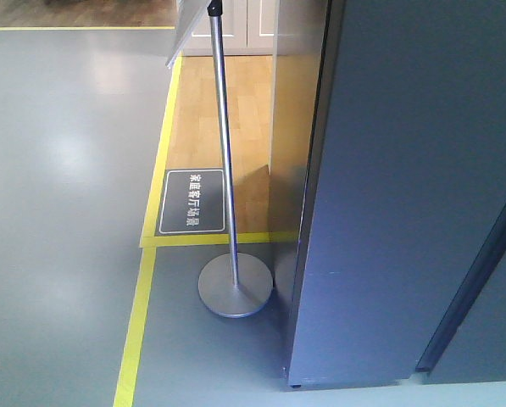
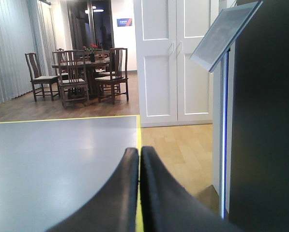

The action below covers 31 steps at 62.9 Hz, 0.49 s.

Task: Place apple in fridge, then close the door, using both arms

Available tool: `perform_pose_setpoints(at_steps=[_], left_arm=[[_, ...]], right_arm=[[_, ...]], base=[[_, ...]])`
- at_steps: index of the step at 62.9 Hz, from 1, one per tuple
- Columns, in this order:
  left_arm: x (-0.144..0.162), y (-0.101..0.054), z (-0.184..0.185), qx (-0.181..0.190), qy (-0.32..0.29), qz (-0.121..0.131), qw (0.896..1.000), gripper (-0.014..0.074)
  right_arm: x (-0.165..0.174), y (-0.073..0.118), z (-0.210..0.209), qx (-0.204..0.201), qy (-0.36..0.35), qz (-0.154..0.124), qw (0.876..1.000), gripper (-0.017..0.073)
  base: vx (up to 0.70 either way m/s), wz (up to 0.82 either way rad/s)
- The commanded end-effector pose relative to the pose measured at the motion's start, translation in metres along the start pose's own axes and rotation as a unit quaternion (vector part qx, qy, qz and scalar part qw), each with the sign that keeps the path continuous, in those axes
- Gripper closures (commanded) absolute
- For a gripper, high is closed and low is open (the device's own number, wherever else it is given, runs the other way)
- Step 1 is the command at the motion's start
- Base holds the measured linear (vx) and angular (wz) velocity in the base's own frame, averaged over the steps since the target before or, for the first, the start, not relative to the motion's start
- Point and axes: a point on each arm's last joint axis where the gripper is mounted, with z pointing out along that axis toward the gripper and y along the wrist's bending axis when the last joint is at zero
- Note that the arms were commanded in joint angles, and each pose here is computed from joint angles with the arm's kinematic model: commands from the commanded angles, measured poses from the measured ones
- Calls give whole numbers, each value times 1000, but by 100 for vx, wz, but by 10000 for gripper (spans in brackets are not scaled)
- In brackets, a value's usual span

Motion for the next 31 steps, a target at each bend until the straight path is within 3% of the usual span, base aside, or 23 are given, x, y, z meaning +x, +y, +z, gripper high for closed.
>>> perform_pose_setpoints(at_steps=[1,19,31], left_arm=[[-1,0,-1,3,-36,-5,999,600],[-1,0,-1,3,-36,-5,999,600],[-1,0,-1,3,-36,-5,999,600]], right_arm=[[-6,0,-1,2,-58,-5,998,563],[-6,0,-1,-1,-56,-1,998,563],[-5,0,-1,-1,-54,-14,998,563]], base=[[0,0],[0,0],[0,0]])
